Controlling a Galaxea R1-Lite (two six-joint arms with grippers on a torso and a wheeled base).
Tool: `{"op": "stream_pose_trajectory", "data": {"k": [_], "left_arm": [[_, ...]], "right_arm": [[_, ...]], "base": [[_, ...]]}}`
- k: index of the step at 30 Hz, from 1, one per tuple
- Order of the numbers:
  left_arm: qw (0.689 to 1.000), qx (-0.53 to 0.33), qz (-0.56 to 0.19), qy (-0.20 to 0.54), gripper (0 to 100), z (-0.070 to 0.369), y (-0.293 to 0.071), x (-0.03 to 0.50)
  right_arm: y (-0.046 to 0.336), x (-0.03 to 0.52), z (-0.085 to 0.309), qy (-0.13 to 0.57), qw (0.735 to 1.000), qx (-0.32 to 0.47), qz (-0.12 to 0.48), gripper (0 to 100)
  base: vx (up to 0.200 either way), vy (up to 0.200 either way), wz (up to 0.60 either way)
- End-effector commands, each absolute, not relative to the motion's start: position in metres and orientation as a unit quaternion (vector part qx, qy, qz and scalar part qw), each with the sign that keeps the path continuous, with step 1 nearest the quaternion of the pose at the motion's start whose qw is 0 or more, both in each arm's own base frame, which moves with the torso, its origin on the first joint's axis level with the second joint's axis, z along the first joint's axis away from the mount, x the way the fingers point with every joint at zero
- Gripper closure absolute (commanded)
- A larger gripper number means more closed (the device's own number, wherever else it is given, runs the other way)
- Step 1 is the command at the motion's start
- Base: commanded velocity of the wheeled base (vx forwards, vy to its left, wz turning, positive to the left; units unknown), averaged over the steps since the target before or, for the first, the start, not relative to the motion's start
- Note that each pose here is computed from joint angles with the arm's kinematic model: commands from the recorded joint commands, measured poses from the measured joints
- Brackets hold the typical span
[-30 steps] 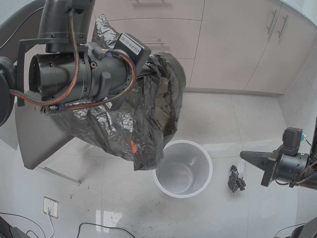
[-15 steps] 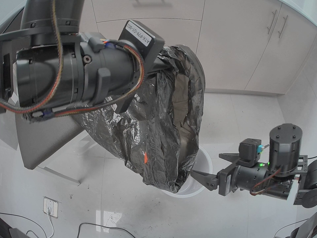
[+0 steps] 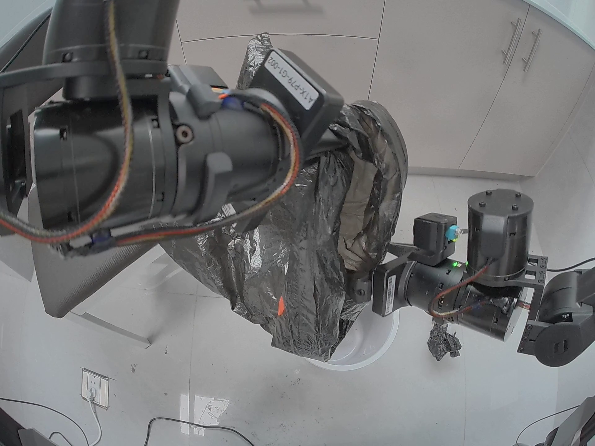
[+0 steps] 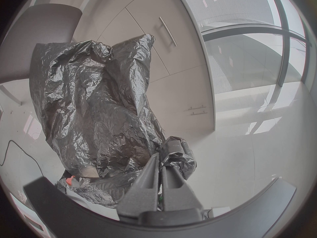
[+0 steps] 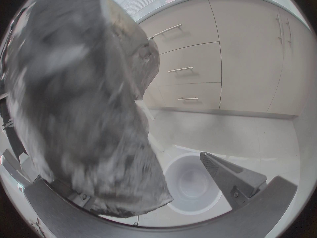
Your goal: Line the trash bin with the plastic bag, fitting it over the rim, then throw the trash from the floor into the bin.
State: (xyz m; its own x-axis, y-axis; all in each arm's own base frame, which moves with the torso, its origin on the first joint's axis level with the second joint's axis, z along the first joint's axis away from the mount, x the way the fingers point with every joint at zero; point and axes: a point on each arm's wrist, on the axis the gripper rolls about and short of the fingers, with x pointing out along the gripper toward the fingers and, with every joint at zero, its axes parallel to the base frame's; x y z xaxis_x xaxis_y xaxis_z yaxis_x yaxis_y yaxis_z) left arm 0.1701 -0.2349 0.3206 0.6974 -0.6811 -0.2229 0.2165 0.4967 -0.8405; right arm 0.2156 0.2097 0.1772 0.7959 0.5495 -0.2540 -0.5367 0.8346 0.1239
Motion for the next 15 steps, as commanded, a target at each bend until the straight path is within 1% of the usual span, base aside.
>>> {"op": "stream_pose_trajectory", "data": {"k": [1, 7, 13, 14, 15], "left_arm": [[0.821, -0.413, -0.273, 0.286, 100, 0.314, -0.242, 0.171], [0.82, -0.415, -0.274, 0.284, 100, 0.315, -0.241, 0.17], [0.819, -0.419, -0.276, 0.277, 100, 0.32, -0.236, 0.168], [0.819, -0.419, -0.276, 0.277, 100, 0.32, -0.236, 0.168], [0.818, -0.421, -0.277, 0.275, 100, 0.322, -0.235, 0.167]], "right_arm": [[0.209, 0.226, 0.186, 0.126, 0.952, 0.032, 0.277, 0], [0.208, 0.222, 0.181, 0.135, 0.95, 0.03, 0.279, 0], [0.207, 0.218, 0.152, 0.182, 0.944, 0.01, 0.275, 0], [0.207, 0.218, 0.152, 0.182, 0.944, 0.01, 0.275, 0], [0.209, 0.222, 0.143, 0.192, 0.943, 0.005, 0.271, 0]], "base": [[0.0, 0.0, 0.0], [0.0, 0.0, 0.0], [0.0, 0.0, 0.0], [0.0, 0.0, 0.0], [0.0, 0.0, 0.0]]}}
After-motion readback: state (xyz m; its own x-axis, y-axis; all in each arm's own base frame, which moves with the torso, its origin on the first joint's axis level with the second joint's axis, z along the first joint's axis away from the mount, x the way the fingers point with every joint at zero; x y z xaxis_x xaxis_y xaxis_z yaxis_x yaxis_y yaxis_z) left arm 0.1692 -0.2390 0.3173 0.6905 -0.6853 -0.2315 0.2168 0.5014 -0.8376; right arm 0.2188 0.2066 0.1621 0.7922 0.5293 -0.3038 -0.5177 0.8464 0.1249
